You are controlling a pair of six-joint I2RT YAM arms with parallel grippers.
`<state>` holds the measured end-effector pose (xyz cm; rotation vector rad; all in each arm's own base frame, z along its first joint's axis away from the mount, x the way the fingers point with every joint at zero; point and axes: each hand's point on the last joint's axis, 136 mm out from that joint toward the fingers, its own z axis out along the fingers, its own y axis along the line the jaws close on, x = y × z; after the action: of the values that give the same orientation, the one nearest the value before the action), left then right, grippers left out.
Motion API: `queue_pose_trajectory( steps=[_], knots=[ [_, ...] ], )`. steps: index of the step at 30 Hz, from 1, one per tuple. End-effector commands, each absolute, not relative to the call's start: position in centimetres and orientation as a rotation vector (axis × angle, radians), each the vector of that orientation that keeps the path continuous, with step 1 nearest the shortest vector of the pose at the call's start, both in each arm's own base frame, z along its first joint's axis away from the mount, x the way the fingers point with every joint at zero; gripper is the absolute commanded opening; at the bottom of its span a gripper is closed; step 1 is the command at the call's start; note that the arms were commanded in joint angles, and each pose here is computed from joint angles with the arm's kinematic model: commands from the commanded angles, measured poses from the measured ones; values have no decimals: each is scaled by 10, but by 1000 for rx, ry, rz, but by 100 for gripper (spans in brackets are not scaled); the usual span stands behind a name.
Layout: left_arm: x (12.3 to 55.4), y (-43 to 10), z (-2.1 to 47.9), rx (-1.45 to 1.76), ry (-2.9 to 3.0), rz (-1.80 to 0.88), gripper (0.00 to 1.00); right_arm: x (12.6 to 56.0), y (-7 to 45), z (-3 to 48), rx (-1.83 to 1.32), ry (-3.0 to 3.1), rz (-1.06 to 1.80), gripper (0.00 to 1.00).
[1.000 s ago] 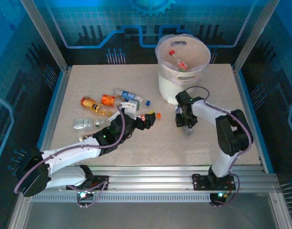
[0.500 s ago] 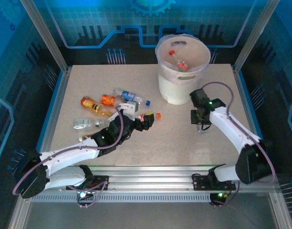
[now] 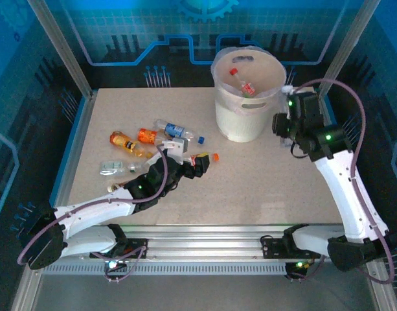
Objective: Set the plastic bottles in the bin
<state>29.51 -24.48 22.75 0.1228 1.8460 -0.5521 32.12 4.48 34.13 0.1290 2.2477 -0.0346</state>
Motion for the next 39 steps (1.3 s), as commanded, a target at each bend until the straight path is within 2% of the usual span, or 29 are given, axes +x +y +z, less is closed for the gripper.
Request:
queue_pose_trajectory(
  steps=[1, 7, 16, 27, 39],
  knots=[
    [297, -244, 230, 97, 1841, -576, 99, 346, 61, 376, 12, 2179, -15, 26],
    [295, -245, 228, 91, 1850, -596, 99, 399, 87, 420, -82, 2090, -12, 27],
    [295, -251, 228, 112, 1868, -613, 99, 478, 122, 425, -167, 2057, 5, 27],
    [294, -252, 227, 108, 1878, -618, 99, 545, 139, 372, -248, 2111, 18, 28],
    [295, -252, 226, 98, 1880, -621, 99, 548, 99, 286, -217, 2357, -9, 28]
  ],
)
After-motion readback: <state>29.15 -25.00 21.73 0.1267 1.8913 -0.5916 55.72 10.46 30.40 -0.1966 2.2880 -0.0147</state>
